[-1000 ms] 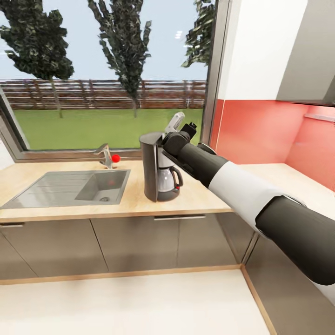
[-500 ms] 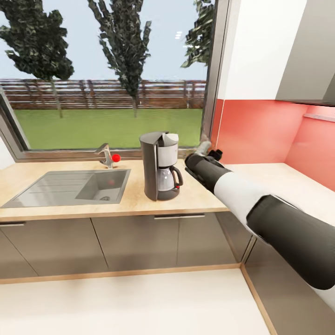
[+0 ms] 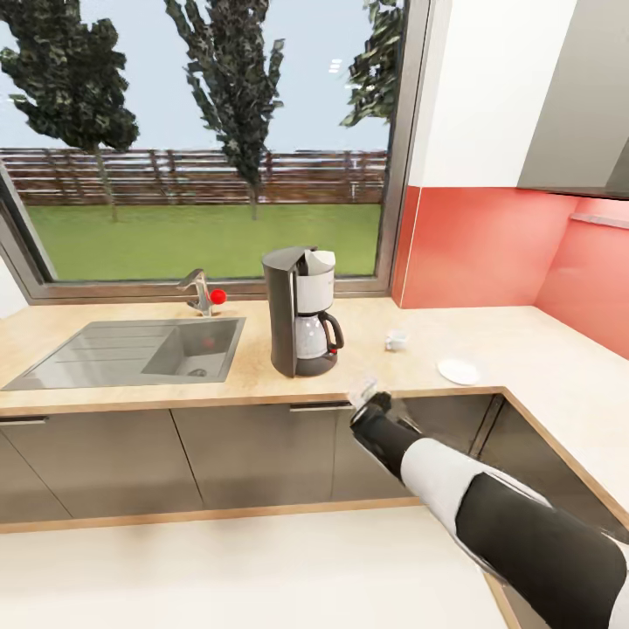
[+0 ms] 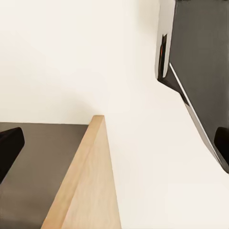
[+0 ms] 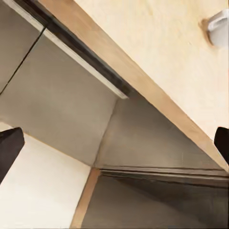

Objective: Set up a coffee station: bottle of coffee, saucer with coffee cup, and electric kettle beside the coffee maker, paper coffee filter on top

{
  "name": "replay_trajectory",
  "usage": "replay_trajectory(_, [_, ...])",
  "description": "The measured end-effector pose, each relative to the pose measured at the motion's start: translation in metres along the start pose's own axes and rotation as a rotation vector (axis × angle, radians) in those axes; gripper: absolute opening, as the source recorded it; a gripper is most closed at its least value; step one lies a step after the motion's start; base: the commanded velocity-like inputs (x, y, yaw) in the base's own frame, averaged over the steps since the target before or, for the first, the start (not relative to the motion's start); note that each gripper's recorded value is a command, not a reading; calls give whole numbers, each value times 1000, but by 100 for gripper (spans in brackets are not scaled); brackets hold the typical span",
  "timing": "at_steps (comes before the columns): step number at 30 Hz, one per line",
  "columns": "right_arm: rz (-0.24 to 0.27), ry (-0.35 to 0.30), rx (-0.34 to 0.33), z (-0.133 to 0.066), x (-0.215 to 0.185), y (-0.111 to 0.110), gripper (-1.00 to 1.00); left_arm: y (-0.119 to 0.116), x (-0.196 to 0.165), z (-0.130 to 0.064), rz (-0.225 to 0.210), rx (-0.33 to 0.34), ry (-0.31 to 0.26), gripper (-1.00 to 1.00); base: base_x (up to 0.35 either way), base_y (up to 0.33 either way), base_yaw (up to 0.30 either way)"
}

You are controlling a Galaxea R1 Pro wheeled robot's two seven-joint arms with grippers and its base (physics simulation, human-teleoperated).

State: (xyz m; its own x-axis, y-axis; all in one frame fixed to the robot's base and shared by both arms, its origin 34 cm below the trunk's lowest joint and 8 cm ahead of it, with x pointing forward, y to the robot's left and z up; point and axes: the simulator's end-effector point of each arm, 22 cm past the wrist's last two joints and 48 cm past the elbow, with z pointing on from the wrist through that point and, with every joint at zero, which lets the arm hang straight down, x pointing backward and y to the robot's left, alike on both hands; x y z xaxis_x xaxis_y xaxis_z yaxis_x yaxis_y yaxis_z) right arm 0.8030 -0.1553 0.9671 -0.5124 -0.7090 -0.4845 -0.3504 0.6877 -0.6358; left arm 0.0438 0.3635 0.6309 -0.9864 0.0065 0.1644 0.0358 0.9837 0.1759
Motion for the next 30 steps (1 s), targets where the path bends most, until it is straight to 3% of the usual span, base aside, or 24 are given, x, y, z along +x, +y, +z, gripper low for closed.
replay_trajectory(1, [58,8,-50,1,16,26,100,0,0,0,0,1,-1,100,0,0,0])
replay_trajectory(2, [80,13,-70,1,23,37,100,-1,-1,0,0,1,-1,100,0,0,0])
replay_trajectory(4, [219,35,-148,-1,45,75,100,0,-1,0,0,0,-3,100,0,0,0])
replay_trajectory(7, [330,51,-204,-5,66,109,100,-1,-2,0,0,1,-5,100,0,0,0])
replay_trajectory(12, [440,79,-275,-20,119,177,100,-1,-4,0,-3,1,-9,100,0,0,0])
replay_trajectory(16, [556,105,-324,-45,169,237,100,-3,-7,0,-8,4,-12,100,0,0,0])
replay_trajectory(21, [616,129,-424,-72,198,287,100,-6,-12,0,-18,8,-19,100,0,0,0])
replay_trajectory(23, [625,131,-458,-78,204,297,100,-7,-17,-1,-21,9,-29,100,0,0,0])
replay_trajectory(25, [638,151,-476,-81,222,301,100,-9,-34,-2,-28,12,-62,100,0,0,0])
replay_trajectory(30, [653,200,-460,-81,250,299,100,-17,-44,-3,-31,23,-84,100,0,0,0])
